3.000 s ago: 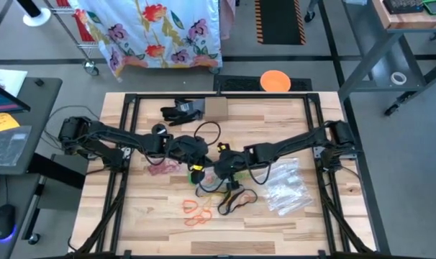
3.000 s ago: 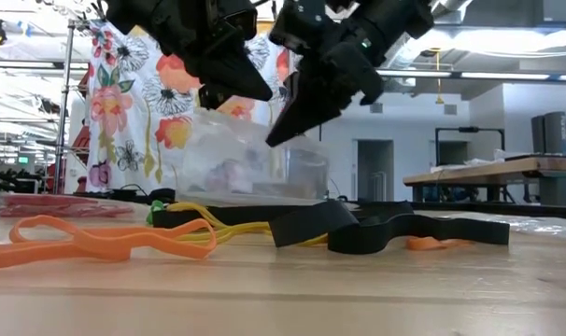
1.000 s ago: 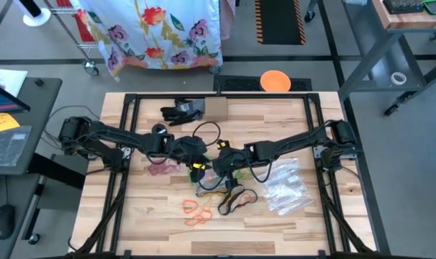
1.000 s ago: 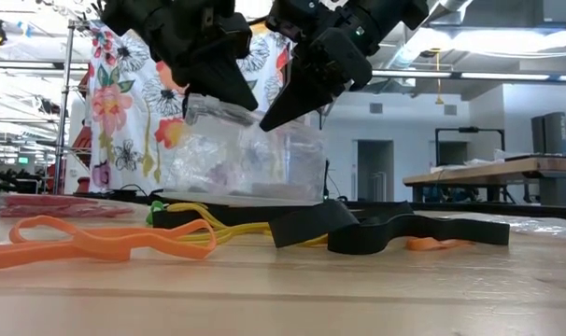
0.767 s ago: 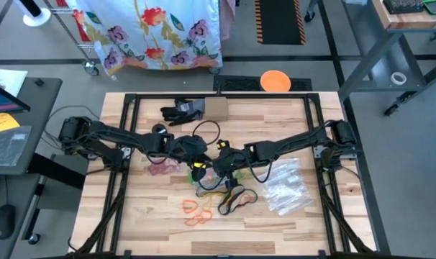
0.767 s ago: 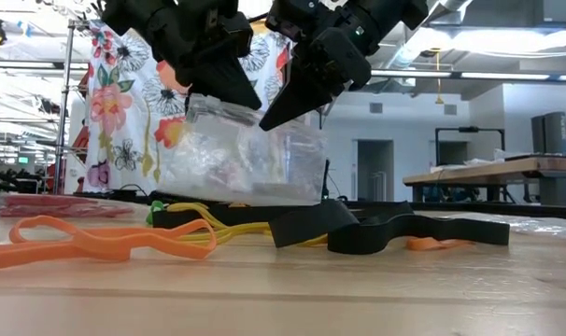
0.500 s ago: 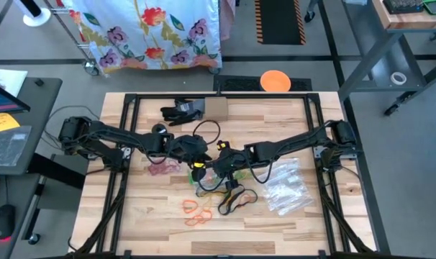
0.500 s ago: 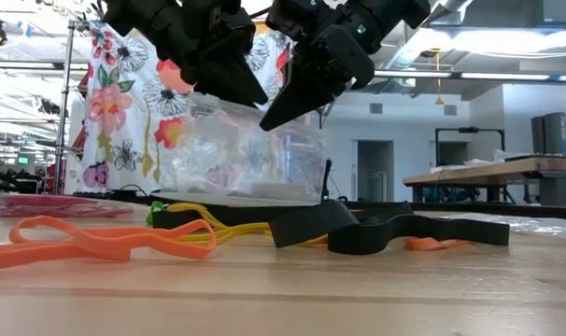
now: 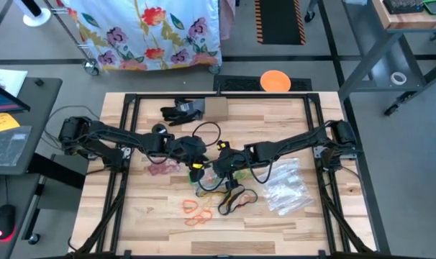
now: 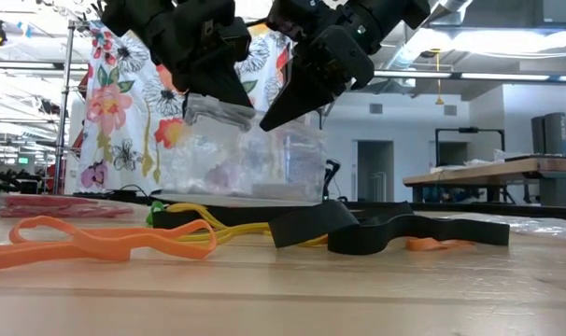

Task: Sort rubber bands
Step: Open the transparent zip bag

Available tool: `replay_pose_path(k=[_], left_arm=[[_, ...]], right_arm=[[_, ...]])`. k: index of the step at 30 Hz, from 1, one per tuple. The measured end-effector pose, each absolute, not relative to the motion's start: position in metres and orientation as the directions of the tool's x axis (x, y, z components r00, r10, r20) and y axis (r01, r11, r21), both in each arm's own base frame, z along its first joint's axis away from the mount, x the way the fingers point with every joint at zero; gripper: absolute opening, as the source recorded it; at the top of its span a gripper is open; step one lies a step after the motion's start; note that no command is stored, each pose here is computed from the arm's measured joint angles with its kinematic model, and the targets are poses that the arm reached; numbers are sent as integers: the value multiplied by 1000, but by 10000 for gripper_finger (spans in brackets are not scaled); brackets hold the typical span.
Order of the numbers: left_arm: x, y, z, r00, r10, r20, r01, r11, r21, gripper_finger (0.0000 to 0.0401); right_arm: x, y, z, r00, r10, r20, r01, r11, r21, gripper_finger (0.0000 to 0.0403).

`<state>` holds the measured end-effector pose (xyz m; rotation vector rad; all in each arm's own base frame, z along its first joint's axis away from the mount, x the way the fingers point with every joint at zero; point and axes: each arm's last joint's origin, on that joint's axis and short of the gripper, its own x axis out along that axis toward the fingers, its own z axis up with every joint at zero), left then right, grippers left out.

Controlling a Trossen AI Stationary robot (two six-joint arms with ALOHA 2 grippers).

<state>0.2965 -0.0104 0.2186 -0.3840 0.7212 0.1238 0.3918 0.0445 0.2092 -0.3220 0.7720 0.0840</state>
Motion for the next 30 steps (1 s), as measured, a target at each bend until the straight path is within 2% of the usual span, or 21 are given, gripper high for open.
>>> replay_pose_path(k=[7, 14, 18, 23, 27, 30], left_arm=[[295, -12, 217, 731, -35, -681, -236, 924, -301, 122], [298, -12, 221, 762, -92, -641, -185, 918, -352, 110], [297, -11, 219, 748, -96, -657, -191, 916, -352, 105], [297, -11, 219, 745, -97, -660, -192, 916, -352, 91], [296, -11, 219, 744, -91, -662, -196, 917, -346, 64], [296, -11, 219, 744, -84, -663, -196, 921, -337, 19]], right_arm=[[393, 42, 211, 729, -46, -683, -180, 950, -256, 0], [393, 42, 211, 732, -50, -680, -175, 950, -259, 0], [393, 41, 211, 732, -117, -672, -131, 943, -306, 0], [394, 42, 212, 740, -121, -661, -123, 942, -311, 0], [394, 42, 213, 742, -120, -660, -124, 943, -311, 0], [394, 43, 212, 743, -87, -664, -147, 946, -289, 0]])
